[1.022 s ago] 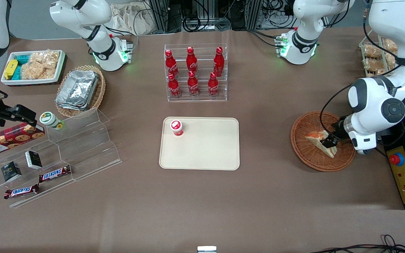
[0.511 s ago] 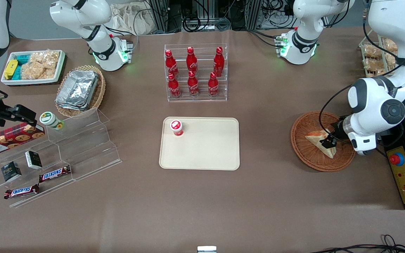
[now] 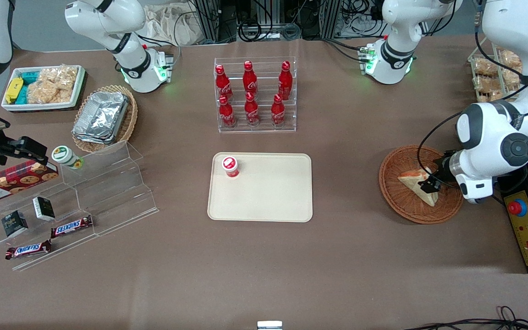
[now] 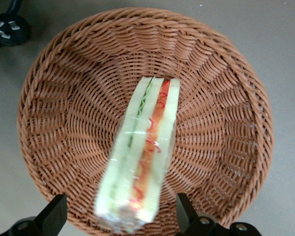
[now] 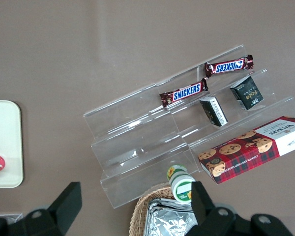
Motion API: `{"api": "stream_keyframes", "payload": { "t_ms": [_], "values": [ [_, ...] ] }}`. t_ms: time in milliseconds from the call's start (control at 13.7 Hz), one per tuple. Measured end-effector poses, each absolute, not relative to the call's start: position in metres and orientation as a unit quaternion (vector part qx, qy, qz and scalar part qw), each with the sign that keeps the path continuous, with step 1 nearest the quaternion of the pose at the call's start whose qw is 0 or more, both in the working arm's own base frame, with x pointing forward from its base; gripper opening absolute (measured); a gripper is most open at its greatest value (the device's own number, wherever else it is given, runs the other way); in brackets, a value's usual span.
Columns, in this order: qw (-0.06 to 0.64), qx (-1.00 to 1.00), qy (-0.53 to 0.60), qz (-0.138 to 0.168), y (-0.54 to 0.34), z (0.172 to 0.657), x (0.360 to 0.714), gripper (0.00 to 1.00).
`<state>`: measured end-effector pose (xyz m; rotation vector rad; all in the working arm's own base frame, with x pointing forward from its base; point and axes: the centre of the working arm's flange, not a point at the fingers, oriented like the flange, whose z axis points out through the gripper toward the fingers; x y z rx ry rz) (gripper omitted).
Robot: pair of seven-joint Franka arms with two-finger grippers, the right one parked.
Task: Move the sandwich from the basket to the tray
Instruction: 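Lower the open left gripper around the sandwich and close it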
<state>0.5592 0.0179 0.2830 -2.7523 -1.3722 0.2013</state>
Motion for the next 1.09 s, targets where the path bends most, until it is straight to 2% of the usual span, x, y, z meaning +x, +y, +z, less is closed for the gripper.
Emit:
{"api": "stream_keyframes", "payload": {
  "t_ms": [365, 438, 584, 730, 803, 876, 1095],
  "values": [
    [0.022, -0.893, -0.444, 0.061, 0.017, 0.247, 0.553, 1.0],
    [0.021, -0.893, -0.444, 0.062, 0.016, 0.242, 0.554, 0.96],
    [0.018, -0.894, -0.445, 0.057, 0.017, 0.242, 0.556, 0.71],
    [0.013, -0.894, -0.446, 0.045, 0.017, 0.252, 0.566, 0.5],
    [0.013, -0.894, -0.445, 0.042, 0.018, 0.26, 0.572, 0.42],
    [0.017, -0.896, -0.44, 0.048, 0.019, 0.27, 0.576, 0.37],
    [0.032, -0.916, -0.392, 0.081, 0.004, 0.32, 0.595, 0.3]
  ]
}}
